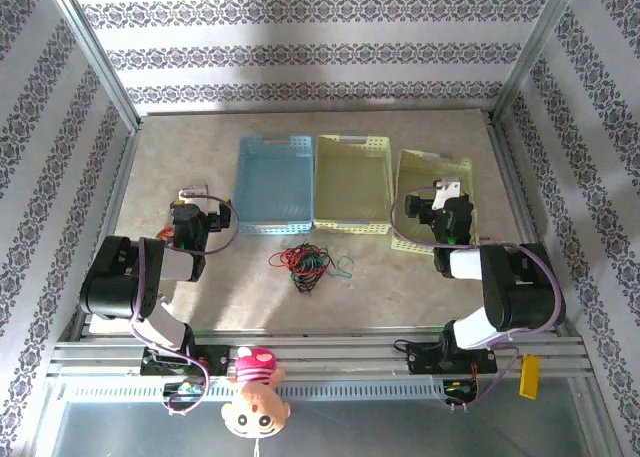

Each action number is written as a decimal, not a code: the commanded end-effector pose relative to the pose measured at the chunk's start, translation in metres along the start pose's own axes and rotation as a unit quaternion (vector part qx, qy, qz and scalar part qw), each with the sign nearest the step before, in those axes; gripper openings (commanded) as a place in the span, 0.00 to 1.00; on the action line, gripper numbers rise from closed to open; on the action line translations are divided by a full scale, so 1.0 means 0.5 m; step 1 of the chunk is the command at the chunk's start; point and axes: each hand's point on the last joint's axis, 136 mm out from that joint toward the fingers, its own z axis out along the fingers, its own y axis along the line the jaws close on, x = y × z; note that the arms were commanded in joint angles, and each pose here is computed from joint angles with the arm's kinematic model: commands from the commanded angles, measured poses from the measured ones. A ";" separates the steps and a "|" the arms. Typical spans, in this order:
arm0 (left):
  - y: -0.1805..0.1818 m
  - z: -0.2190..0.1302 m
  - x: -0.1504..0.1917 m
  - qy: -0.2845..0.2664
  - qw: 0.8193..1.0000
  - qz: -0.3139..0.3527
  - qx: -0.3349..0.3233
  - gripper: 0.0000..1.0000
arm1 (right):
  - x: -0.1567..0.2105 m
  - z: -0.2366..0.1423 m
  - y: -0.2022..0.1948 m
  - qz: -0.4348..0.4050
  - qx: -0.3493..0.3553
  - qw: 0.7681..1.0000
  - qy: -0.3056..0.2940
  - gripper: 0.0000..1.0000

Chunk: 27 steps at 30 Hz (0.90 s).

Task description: Untangle the cables

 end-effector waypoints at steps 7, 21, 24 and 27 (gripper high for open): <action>0.032 -0.007 -0.020 -0.029 0.999 -0.019 -0.035 0.99 | -0.008 0.004 0.004 0.000 -0.007 1.000 -0.006 0.98; 0.007 0.004 -0.018 -0.013 1.000 -0.003 -0.002 0.99 | -0.008 0.004 0.003 0.002 -0.007 1.000 -0.005 0.98; 0.008 0.004 -0.018 -0.014 1.000 -0.003 -0.003 0.99 | -0.008 0.004 0.004 0.001 -0.008 1.000 -0.005 0.98; 0.008 0.005 -0.017 -0.010 1.000 -0.003 -0.003 0.99 | -0.008 0.005 0.004 0.005 -0.014 1.000 -0.002 0.98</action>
